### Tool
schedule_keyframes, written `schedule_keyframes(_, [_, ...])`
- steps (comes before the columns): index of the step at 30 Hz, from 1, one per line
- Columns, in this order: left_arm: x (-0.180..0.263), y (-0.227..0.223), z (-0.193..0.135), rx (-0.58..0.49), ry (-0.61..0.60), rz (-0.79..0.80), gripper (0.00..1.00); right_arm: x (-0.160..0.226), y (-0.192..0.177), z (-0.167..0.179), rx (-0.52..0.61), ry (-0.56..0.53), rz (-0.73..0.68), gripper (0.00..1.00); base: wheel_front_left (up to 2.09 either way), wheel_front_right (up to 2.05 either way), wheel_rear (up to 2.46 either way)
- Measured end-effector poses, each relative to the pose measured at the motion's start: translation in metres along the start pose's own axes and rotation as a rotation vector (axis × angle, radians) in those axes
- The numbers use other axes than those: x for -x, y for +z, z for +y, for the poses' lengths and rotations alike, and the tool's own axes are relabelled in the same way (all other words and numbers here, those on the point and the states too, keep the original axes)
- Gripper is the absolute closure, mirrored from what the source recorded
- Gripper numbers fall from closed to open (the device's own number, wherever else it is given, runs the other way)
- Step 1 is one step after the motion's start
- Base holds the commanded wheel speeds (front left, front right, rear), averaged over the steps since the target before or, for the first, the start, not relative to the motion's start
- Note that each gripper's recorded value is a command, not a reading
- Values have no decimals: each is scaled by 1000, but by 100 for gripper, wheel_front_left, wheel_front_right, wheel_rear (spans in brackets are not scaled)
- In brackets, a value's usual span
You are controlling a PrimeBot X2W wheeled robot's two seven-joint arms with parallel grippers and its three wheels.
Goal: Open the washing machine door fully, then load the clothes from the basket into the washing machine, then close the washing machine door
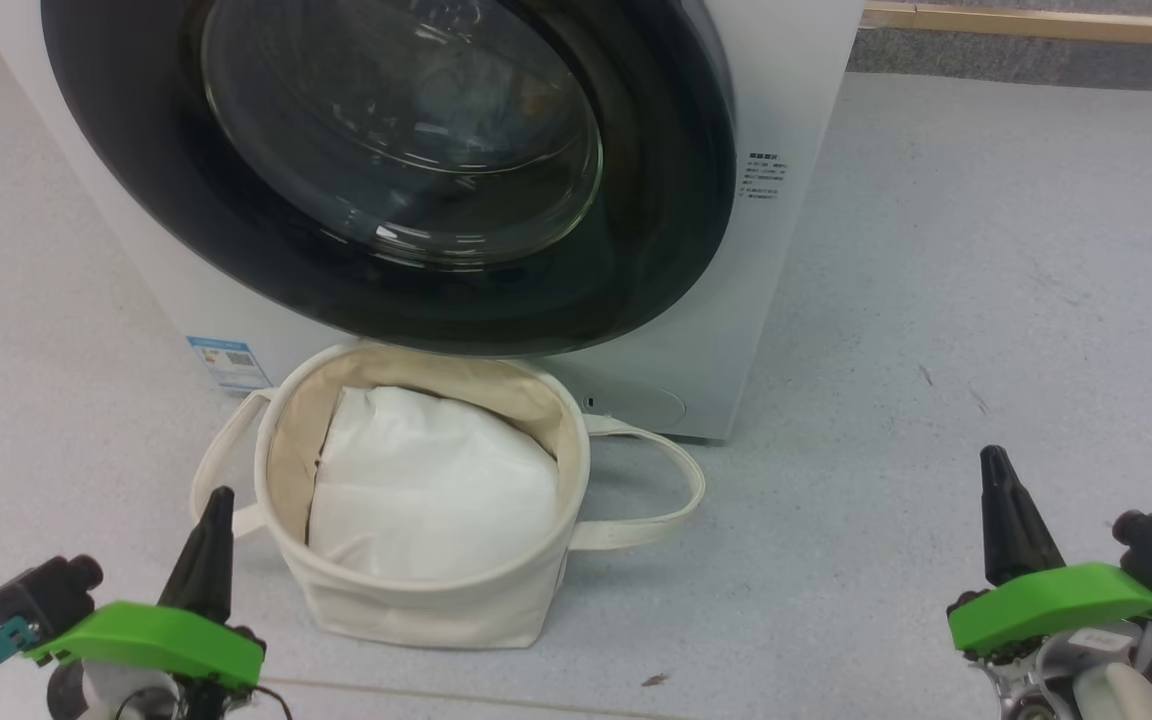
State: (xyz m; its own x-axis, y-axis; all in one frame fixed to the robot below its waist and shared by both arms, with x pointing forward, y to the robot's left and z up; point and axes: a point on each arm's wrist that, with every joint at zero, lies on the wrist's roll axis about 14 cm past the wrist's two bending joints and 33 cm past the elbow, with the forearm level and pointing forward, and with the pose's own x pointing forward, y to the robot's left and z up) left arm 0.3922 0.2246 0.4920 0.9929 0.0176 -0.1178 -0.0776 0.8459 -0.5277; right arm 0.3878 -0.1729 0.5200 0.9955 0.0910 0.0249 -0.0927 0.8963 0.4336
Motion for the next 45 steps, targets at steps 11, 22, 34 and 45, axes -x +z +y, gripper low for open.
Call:
schedule_keyframes(11, [-1, 2, -7, 125, 2, -6, 100, 1, 1, -9, -128, -43, 1, 100, 0, 0, 0])
schedule_keyframes(22, [1, -2, -12, 238, 6, 0, 100, 3, -2, -13, -258, -73, 12, 100, 0, 0, 0])
schedule_keyframes(34, [3, -3, -14, 358, 14, 8, 100, 4, 0, -20, -390, -102, 2, 100, 0, 0, 0])
schedule_keyframes(45, [2, 3, -21, 460, 1, -7, 100, 4, 1, -23, -501, -116, 0, 100, 0, 0, 0])
